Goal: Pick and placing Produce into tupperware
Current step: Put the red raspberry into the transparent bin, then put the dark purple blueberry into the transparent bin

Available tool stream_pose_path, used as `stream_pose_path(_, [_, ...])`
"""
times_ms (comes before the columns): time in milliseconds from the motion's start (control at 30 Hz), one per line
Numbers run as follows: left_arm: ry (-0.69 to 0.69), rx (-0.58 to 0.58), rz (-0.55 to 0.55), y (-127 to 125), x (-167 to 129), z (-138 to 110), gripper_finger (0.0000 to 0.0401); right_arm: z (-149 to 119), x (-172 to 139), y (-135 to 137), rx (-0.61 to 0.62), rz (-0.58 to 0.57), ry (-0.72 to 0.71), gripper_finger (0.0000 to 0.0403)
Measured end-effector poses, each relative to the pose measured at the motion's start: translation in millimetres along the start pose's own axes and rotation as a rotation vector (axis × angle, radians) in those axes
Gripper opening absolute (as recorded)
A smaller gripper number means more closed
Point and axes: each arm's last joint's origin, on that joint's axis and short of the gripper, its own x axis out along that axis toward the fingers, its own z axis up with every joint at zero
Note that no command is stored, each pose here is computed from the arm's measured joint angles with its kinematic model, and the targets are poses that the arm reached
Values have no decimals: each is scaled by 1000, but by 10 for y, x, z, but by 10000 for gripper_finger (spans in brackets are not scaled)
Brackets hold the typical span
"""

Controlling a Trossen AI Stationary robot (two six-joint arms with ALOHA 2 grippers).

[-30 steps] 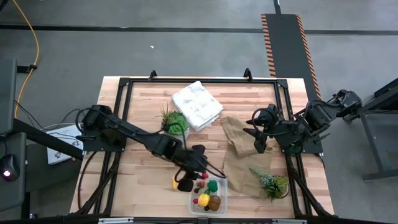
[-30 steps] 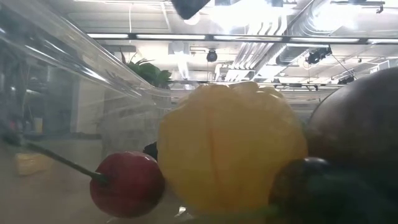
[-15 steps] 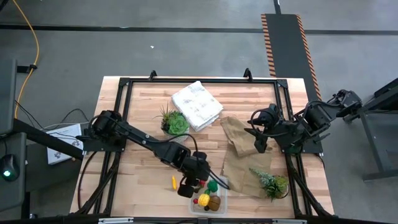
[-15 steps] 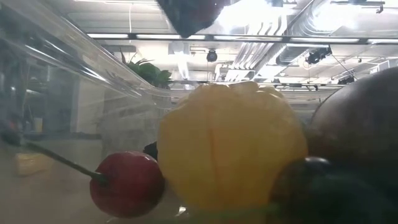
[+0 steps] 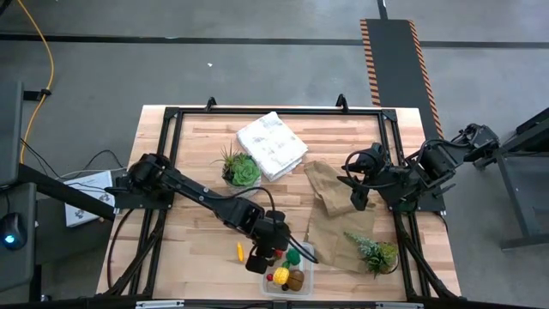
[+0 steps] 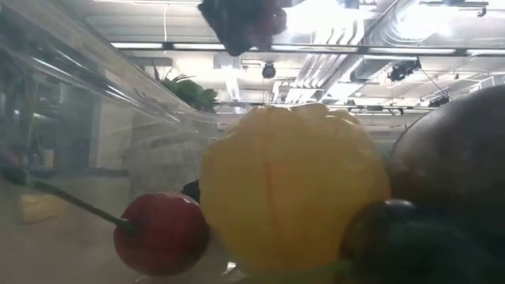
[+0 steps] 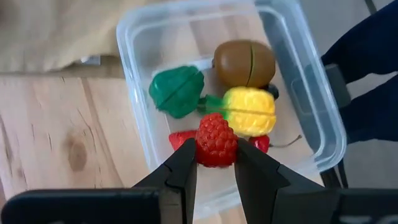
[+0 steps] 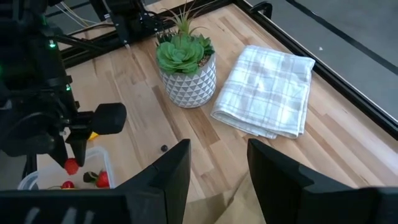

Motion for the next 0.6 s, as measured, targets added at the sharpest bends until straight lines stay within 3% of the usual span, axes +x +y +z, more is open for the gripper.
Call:
stream_pose_path(433, [1,-7,-20,2,40,2,133,0,0,0,7,-1,-1,149])
stream_pose_path(600, [4,-26,-19,10,39,0,133,0,0,0,5,-1,-1,149])
